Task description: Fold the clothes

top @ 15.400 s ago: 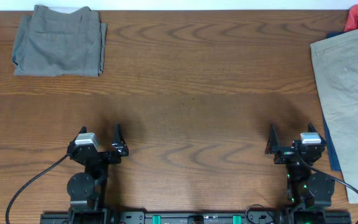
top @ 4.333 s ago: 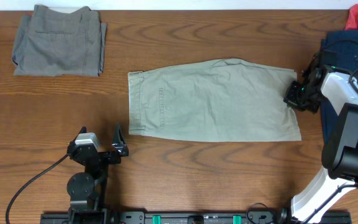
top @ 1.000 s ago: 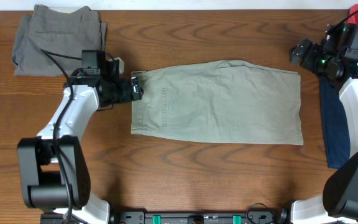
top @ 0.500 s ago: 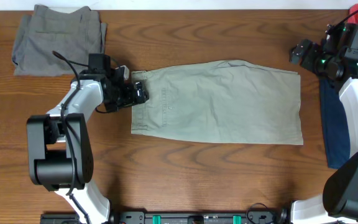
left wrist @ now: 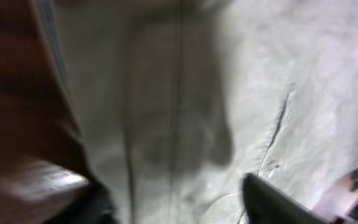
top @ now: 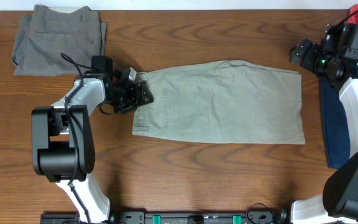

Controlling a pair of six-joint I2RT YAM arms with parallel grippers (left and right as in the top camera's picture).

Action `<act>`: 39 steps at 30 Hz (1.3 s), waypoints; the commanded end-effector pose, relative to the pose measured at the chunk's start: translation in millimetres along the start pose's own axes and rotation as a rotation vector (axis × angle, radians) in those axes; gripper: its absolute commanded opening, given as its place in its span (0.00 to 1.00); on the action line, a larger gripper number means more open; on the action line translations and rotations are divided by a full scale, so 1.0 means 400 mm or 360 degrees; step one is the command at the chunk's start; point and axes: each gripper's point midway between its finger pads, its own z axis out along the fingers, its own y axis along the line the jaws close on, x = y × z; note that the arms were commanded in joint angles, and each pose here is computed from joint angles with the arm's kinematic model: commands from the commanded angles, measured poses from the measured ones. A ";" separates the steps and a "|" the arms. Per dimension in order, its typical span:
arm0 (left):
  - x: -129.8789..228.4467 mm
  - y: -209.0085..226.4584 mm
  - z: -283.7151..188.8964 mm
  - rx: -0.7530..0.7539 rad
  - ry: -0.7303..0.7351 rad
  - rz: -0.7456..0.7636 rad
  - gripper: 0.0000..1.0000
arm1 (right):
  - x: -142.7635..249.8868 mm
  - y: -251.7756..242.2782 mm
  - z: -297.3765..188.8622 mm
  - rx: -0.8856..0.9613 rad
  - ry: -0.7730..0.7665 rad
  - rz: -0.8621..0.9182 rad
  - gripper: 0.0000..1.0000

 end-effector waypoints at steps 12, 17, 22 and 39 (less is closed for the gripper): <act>0.068 0.204 -0.031 -0.0637 0.0153 -0.0314 0.06 | -0.001 0.009 0.001 -0.0012 0.0002 0.0002 0.99; 0.026 0.242 -0.169 -0.0889 0.0136 -0.0402 0.06 | -0.001 0.009 0.001 -0.0012 0.0002 0.0002 0.99; -0.045 0.228 -0.319 -0.1081 0.0045 -0.0415 0.06 | -0.001 0.009 0.001 -0.0013 0.0002 0.0002 0.99; -0.142 -0.142 -0.503 -0.1052 -0.0197 0.0020 0.16 | -0.001 0.009 0.001 -0.0013 0.0002 0.0002 0.99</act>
